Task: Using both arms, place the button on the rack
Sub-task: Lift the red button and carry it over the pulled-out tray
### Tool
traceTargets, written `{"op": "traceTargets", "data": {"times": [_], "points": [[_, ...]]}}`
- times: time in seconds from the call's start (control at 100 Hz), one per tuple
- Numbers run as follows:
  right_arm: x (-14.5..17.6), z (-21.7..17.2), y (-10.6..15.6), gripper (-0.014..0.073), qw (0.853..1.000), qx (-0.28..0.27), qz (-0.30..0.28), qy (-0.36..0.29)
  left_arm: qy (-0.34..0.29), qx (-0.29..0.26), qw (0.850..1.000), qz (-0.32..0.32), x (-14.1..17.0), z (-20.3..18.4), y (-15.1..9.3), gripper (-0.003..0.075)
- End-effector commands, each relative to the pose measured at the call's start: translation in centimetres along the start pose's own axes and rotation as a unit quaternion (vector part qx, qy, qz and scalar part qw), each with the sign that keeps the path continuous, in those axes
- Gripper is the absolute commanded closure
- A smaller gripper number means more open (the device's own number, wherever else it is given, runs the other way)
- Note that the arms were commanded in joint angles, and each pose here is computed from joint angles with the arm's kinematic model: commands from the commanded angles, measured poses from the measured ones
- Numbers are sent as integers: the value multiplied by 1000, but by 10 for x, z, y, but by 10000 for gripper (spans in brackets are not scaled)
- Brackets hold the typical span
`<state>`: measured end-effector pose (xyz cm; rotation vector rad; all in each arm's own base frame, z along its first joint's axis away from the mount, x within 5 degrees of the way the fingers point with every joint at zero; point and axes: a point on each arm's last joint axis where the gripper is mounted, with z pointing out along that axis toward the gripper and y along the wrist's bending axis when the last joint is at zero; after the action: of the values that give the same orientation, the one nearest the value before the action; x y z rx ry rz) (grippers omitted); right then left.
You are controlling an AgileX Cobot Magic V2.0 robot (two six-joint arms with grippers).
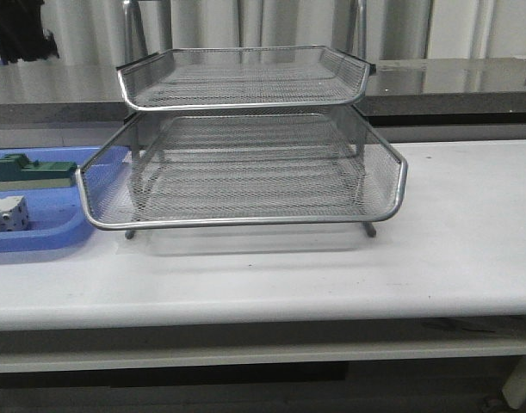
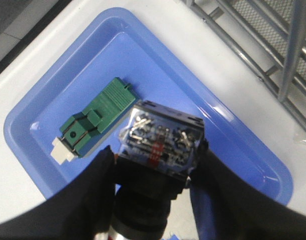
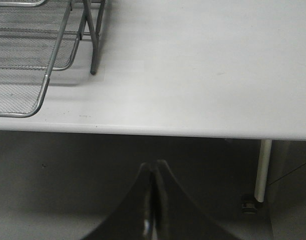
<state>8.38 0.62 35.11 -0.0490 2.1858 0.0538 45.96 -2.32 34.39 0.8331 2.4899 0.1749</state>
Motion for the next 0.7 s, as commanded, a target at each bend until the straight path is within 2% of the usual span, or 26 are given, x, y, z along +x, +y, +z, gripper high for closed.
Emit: {"op": "traceTargets", "data": {"times": [0.0, 0.33, 0.54, 0.69], "points": [[-10, -4, -1, 664, 999, 3, -4, -40, -38, -14, 999, -14, 2, -59, -7, 659], [-10, -4, -1, 664, 999, 3, -4, -40, -40, 20, 999, 3, 24, -100, -48, 659], [-10, -4, -1, 664, 999, 3, -4, -40, -59, 72, 995, 33, 22, -114, -90, 659], [-10, -4, -1, 664, 999, 3, -4, -40, -71, 117, 988, 74, 9, -116, -130, 659]]}}
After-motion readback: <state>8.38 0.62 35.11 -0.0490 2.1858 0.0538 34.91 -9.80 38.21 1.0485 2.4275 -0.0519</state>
